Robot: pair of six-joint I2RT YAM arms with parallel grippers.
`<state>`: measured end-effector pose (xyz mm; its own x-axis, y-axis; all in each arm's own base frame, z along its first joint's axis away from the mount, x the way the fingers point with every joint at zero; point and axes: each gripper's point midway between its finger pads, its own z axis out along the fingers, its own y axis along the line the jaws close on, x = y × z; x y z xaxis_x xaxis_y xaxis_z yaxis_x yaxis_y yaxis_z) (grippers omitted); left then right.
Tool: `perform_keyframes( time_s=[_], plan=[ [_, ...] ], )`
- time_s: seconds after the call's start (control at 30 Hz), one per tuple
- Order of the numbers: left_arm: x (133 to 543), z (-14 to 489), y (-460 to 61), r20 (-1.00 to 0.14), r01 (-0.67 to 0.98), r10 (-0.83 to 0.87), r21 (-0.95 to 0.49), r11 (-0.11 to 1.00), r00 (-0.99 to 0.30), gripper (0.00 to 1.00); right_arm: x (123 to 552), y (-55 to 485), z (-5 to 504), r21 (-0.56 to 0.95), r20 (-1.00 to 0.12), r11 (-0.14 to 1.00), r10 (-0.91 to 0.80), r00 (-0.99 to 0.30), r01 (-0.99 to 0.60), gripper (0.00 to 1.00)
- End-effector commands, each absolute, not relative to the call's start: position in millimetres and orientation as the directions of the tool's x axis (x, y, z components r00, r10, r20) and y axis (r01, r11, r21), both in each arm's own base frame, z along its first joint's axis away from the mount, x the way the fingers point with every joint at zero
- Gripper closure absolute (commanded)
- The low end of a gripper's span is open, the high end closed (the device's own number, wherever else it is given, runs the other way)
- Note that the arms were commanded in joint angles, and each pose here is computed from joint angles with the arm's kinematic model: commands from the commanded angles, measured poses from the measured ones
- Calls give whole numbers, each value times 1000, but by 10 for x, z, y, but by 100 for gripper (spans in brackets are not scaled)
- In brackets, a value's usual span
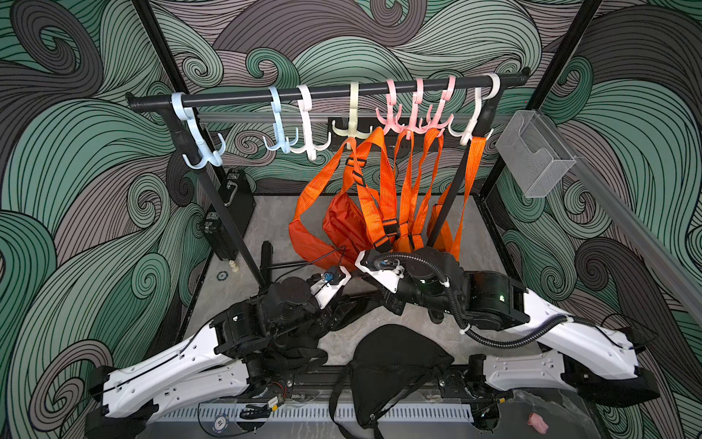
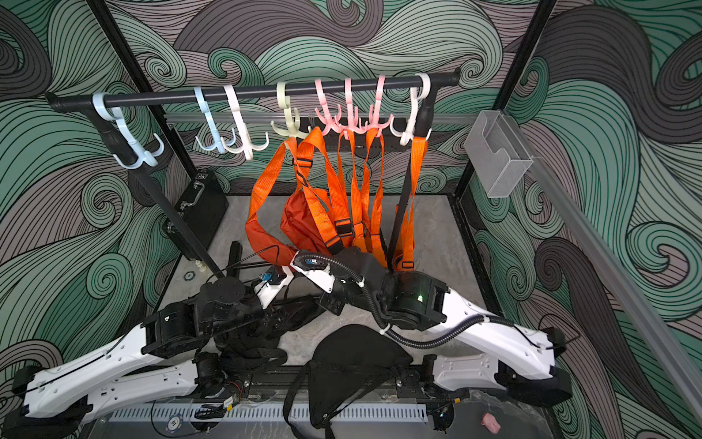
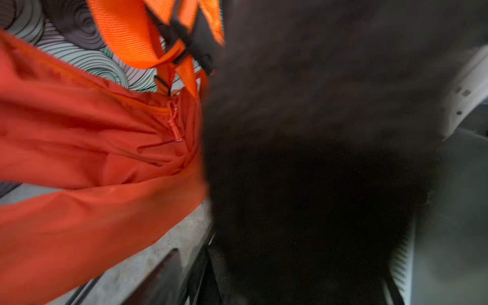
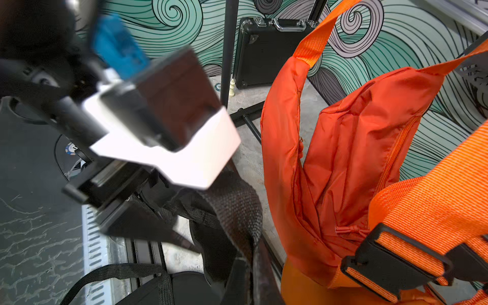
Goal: Hang the bag on a hook
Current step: Pick up the bag from the center of the board, then hang the bag on the hook.
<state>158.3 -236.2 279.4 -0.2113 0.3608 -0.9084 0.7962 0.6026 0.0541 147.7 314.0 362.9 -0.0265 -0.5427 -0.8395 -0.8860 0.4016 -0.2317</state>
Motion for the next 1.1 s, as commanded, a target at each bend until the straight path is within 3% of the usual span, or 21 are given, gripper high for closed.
perform_keyframes(
  time_s=[0.0,0.1,0.2,0.33,0.67,0.87,1.07],
  plan=[
    [1662,3021,-2190,-942,732,273,46,679,-194,50,1453,3006,4020,-269,-875,408,-483,44,-872,100],
    [1680,3059,-2062,-947,701,260,55,711,-189,88,1460,2957,4189,-286,-885,420,-460,70,-861,100],
    [1693,3144,-1902,-956,664,243,73,744,-167,100,1449,2982,4330,-287,-896,414,-435,89,-864,100],
    [1745,3508,-1656,-970,590,219,115,799,-106,100,1477,3045,4546,-305,-904,415,-410,123,-857,100],
    [2079,5085,-1235,-966,257,251,259,931,62,100,1768,3312,5406,-348,-927,446,-293,233,-825,100],
    [2189,5583,-1212,-965,183,237,254,950,110,100,2022,3440,5805,-332,-942,475,-213,260,-815,100],
    [2510,5796,-1068,-960,64,275,278,958,53,100,2350,3522,6084,-284,-958,517,-129,254,-808,100]
  ],
)
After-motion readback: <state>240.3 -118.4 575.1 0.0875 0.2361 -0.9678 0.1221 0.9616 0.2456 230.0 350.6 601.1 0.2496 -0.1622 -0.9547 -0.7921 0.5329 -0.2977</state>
